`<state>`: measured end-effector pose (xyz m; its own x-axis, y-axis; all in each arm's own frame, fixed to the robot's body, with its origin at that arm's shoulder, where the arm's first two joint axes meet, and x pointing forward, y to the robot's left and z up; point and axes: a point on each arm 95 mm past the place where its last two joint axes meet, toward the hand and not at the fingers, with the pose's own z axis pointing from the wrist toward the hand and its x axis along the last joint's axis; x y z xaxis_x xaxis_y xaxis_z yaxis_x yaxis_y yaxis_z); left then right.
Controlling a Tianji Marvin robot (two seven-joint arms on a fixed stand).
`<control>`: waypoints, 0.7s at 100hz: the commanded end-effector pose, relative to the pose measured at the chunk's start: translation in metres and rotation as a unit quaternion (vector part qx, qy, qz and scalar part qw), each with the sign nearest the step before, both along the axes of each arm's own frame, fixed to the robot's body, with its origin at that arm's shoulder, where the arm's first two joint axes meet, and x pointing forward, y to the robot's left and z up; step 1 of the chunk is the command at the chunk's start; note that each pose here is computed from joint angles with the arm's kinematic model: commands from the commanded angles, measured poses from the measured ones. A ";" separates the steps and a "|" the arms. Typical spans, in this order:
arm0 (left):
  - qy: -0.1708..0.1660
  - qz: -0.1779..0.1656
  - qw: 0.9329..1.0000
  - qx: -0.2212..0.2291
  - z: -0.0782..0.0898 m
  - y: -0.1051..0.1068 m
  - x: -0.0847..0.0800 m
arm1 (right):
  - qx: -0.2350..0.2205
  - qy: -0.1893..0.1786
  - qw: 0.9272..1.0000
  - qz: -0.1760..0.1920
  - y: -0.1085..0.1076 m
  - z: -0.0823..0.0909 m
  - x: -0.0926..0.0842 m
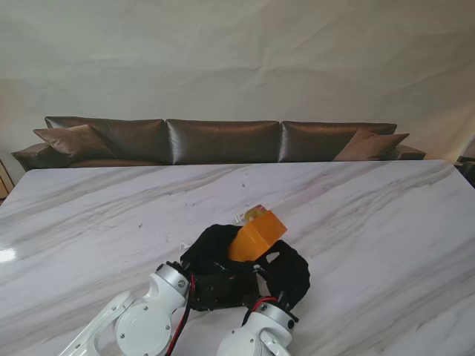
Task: Refill a tissue box and feed the first sheet
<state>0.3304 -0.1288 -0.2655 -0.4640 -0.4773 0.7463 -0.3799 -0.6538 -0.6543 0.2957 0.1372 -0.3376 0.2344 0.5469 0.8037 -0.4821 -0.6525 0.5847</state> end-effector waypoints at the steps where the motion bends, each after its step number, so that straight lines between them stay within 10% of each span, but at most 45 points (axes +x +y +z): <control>1: -0.002 -0.011 1.000 -0.007 0.005 -0.004 -0.004 | -0.007 0.008 1.000 0.004 -0.005 -0.004 -0.001; 70: -0.004 -0.002 1.000 -0.010 0.002 -0.003 0.000 | -0.076 0.013 0.997 -0.005 -0.044 -0.005 -0.008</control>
<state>0.3313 -0.1305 -0.2650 -0.4711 -0.4661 0.7489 -0.3720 -0.6648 -0.6478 0.2907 0.0941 -0.3411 0.2590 0.6531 0.7116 -0.4870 -0.5479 0.6801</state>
